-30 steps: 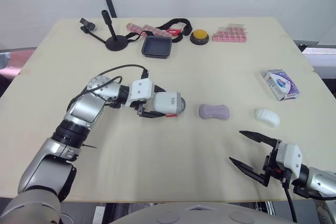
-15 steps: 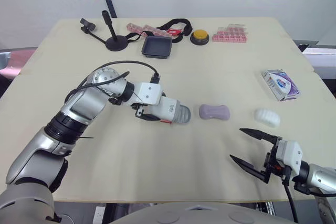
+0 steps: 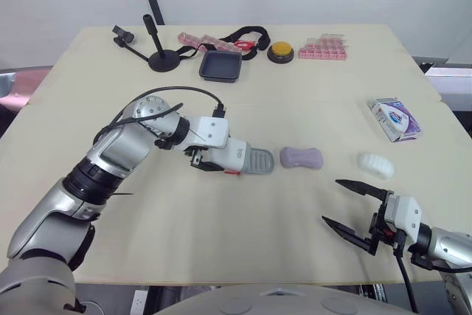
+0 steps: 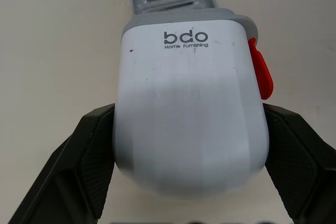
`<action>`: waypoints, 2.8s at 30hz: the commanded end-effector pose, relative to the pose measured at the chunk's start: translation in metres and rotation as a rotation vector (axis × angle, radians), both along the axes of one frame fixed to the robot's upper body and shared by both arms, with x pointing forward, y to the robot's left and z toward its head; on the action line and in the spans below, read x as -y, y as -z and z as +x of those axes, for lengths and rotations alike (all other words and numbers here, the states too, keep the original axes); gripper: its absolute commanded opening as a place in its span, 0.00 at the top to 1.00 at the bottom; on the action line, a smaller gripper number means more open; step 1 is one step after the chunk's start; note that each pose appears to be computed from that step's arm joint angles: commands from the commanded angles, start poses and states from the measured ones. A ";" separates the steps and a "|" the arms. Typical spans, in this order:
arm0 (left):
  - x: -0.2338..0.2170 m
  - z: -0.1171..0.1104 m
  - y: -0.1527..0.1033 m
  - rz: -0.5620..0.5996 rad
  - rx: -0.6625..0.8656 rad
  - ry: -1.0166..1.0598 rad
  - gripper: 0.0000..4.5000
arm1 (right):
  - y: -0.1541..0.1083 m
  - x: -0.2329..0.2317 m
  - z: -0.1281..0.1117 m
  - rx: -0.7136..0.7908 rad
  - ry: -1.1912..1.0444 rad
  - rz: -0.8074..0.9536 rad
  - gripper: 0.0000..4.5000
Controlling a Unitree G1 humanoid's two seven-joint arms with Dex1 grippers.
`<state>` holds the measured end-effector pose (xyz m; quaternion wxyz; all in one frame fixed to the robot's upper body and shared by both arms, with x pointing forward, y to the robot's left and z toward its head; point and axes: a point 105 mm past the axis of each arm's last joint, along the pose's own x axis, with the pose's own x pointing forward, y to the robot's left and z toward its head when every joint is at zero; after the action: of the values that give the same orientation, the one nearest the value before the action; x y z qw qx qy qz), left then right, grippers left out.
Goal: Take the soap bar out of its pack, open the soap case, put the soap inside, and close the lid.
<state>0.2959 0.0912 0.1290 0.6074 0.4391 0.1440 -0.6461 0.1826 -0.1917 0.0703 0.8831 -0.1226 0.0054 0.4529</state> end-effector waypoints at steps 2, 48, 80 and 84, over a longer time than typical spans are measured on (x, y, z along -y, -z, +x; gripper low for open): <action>-0.009 0.001 -0.001 0.035 0.026 0.007 0.23 | -0.003 0.003 -0.002 0.022 -0.011 -0.017 0.01; -0.041 -0.001 -0.007 -0.291 -0.093 -0.064 0.00 | 0.001 0.005 0.001 0.007 -0.033 -0.025 0.00; -0.073 -0.108 0.051 -0.709 -0.174 -0.364 0.00 | -0.076 -0.032 0.074 -0.040 -0.220 -0.390 0.00; -0.061 -0.107 0.052 -0.715 -0.149 -0.359 0.00 | -0.076 -0.038 0.083 -0.076 -0.266 -0.440 0.00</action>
<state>0.1887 0.1599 0.0684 0.8167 0.1019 0.0538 -0.5655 0.2622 -0.1537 0.1427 0.7734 -0.2824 0.1156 0.5556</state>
